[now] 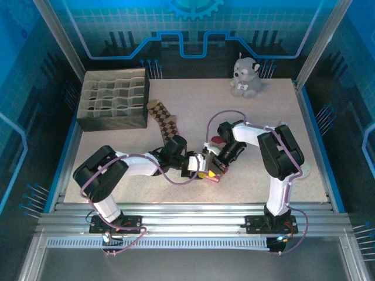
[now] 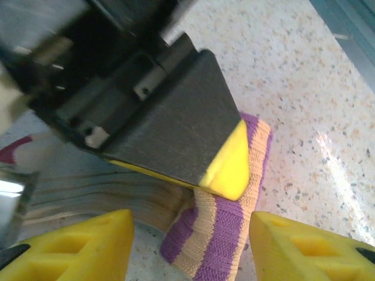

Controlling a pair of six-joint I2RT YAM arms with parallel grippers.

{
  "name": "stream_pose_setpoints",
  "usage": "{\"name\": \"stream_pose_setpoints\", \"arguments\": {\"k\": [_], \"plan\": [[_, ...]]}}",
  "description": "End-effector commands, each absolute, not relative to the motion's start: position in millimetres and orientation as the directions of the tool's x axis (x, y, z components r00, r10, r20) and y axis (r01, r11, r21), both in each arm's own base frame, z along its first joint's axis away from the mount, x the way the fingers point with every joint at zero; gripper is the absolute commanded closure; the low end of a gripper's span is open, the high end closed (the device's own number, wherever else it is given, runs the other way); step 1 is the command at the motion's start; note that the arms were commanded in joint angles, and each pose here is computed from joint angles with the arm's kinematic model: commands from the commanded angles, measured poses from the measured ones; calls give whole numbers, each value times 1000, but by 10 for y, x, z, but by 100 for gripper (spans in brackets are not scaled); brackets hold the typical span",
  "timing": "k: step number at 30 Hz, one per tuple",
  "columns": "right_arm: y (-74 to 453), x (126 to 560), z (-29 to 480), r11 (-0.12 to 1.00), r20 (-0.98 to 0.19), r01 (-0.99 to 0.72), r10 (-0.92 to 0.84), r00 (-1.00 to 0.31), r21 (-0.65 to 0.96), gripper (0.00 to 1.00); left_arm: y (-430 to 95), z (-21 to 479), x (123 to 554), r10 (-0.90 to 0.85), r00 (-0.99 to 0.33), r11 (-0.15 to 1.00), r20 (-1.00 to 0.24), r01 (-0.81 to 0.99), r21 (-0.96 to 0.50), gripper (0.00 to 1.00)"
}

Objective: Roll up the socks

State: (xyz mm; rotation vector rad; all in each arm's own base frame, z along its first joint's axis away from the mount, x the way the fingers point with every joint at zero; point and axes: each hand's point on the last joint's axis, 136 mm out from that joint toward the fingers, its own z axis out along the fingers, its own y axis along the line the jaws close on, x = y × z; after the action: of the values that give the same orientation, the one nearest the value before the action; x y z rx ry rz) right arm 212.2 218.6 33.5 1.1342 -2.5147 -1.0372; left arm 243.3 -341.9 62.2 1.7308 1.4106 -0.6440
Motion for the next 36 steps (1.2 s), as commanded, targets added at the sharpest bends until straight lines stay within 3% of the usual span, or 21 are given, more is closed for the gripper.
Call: {"name": "stream_pose_setpoints", "arguments": {"k": [1, 11, 14, 15, 18, 19, 20, 23, 27, 32, 36], "plan": [[2129, 2070, 304, 474, -56, -542, -715, -697, 694, 100, -3412, 413, 2328, 603, 312, -171, -734, 950, 263, 47], [2147, 2065, 355, 463, -63, -541, -716, -695, 702, 100, -3448, 180, 2224, 660, 362, -244, -658, 932, 268, 47], [2158, 2052, 397, 455, -77, -542, -712, -698, 706, 100, -3461, 157, 2223, 672, 359, -242, -647, 933, 266, 51], [2160, 2048, 412, 452, -84, -544, -710, -699, 707, 100, -3462, 148, 2211, 681, 355, -246, -641, 935, 256, 57], [2157, 2052, 452, 453, -104, -549, -698, -708, 702, 100, -3439, 131, 2126, 725, 310, -260, -615, 950, 173, 85], [2148, 2058, 460, 458, -110, -553, -693, -713, 696, 97, -3435, 144, 2097, 741, 281, -253, -610, 958, 134, 96], [2145, 2072, 475, 461, -123, -558, -685, -718, 690, 91, -3433, 162, 2085, 755, 251, -238, -606, 966, 103, 100], [2118, 2155, 564, 486, -175, -578, -648, -742, 655, 68, -3428, 206, 2019, 779, 154, -187, -608, 982, 9, 100], [2039, 2354, 781, 573, -283, -611, -560, -778, 547, 56, -3390, 176, 1927, 801, 54, -134, -596, 987, -91, 100], [1927, 2597, 1162, 707, -491, -585, -375, -787, 398, 55, -3385, 164, 1871, 833, -86, -64, -546, 966, -250, 100], [1767, 2541, 1267, 787, -636, -530, -239, -734, 315, 55, -3410, 239, 1947, 812, -241, 17, -532, 920, -392, 100]]}}
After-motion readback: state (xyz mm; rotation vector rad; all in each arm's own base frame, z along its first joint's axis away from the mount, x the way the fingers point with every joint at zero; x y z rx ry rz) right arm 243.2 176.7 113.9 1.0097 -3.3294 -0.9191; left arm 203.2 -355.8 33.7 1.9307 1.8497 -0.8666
